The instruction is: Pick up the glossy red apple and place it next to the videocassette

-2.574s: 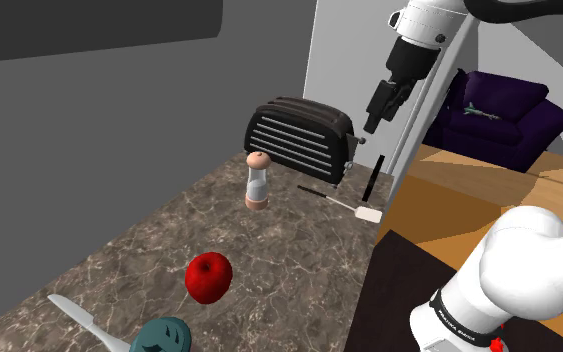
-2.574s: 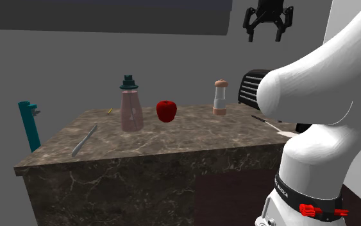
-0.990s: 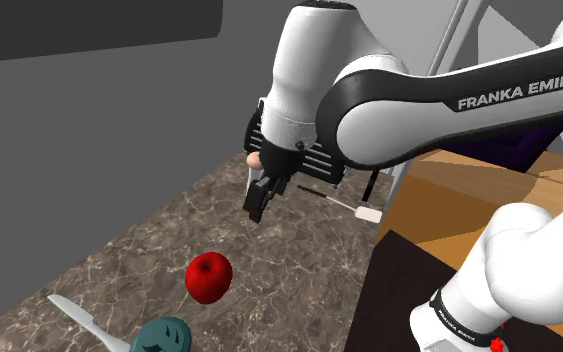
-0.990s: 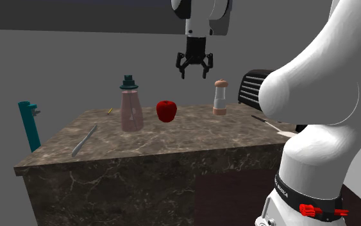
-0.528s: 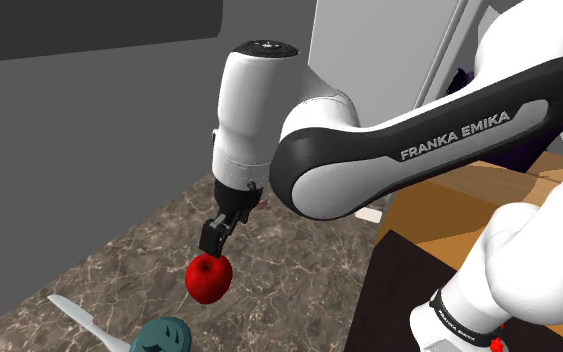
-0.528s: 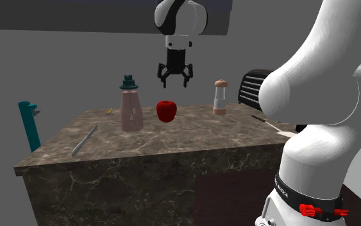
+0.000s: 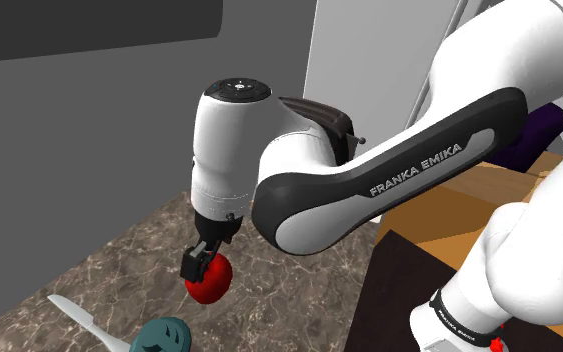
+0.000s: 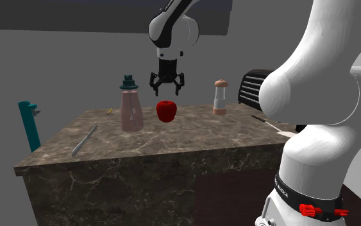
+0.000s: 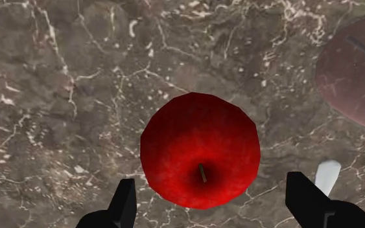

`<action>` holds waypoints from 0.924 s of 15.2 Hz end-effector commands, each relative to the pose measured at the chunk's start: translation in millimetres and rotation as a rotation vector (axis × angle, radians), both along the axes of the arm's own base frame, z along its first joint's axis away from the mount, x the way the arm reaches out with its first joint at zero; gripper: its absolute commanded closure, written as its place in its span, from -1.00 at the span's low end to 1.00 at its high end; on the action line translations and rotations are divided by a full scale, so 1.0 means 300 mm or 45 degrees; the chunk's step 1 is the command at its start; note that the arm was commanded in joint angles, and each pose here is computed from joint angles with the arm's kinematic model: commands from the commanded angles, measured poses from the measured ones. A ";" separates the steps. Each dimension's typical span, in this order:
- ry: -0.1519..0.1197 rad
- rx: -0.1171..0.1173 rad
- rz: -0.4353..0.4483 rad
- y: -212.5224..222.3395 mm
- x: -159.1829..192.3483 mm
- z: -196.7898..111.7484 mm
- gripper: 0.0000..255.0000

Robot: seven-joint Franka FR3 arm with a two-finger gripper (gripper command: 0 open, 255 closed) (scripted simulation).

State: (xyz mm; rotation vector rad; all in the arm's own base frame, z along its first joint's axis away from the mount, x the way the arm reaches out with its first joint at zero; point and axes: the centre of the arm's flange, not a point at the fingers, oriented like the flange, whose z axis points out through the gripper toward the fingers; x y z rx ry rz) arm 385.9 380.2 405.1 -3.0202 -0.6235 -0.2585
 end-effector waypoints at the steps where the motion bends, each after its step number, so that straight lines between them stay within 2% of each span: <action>1: -0.001 0.000 0.000 0.000 0.007 -0.033 -1.00; 2: -0.001 0.000 0.000 0.003 0.011 -0.061 -1.00; 10: -0.001 0.000 0.000 0.003 0.011 -0.061 -1.00; 11: -0.001 0.000 0.000 0.003 0.011 -0.061 1.00; 14: -0.001 0.000 0.000 0.003 0.011 -0.061 1.00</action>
